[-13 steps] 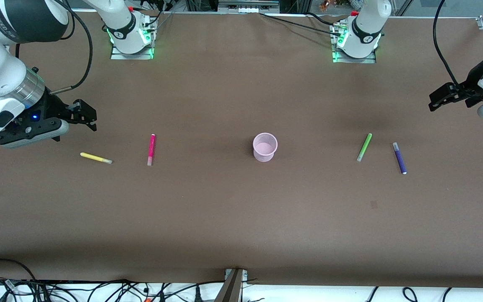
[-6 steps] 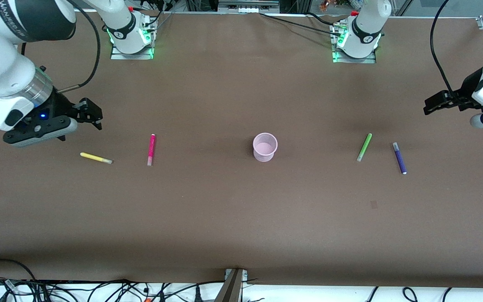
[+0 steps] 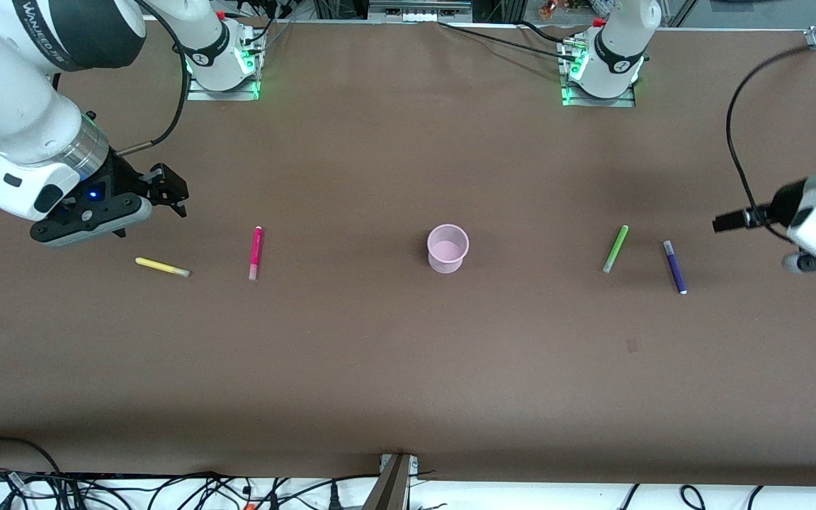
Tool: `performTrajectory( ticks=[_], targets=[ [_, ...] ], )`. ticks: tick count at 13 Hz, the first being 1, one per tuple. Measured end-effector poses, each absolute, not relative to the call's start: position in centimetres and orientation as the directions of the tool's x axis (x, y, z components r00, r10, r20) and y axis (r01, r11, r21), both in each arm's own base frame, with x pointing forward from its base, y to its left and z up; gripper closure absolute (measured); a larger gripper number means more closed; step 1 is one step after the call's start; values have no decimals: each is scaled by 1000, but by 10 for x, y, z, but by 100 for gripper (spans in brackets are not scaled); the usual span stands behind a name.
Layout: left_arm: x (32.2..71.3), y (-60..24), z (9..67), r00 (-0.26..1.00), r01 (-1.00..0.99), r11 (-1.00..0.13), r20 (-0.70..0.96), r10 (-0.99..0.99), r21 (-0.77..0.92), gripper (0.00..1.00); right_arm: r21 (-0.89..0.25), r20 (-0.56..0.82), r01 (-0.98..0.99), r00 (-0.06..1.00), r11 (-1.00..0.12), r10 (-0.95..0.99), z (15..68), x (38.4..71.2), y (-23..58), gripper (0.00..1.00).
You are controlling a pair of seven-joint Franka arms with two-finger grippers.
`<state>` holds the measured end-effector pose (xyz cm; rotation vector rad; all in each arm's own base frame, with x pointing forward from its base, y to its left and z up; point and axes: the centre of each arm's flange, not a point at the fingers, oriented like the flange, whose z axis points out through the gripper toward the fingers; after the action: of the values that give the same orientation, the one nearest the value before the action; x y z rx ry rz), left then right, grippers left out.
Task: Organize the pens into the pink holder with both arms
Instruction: 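Move the left gripper over the purple pen while the right gripper approaches the pink pen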
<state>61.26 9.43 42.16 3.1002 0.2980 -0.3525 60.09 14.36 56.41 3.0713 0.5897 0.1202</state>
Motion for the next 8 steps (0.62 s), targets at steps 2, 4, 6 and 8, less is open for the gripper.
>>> performTrajectory(
  ticks=[2, 4, 6, 8],
  targets=[
    [625, 119, 352, 961, 184, -983, -212, 179, 1, 0, 26, 72, 369, 926, -929, 370, 560, 603, 144, 0],
    [625, 121, 287, 974, 169, -986, -152, 167, 0, 0, 24, 63, 369, 927, -929, 370, 553, 606, 144, 0],
    [615, 117, 246, 986, 128, -991, -106, 131, -30, 0, 20, 30, 370, 928, -929, 371, 533, 610, 146, 0],
    [602, 114, 225, 988, 110, -993, -109, 114, -37, 0, 12, -34, 366, 930, -930, 366, 493, 620, 145, 0]
  ],
)
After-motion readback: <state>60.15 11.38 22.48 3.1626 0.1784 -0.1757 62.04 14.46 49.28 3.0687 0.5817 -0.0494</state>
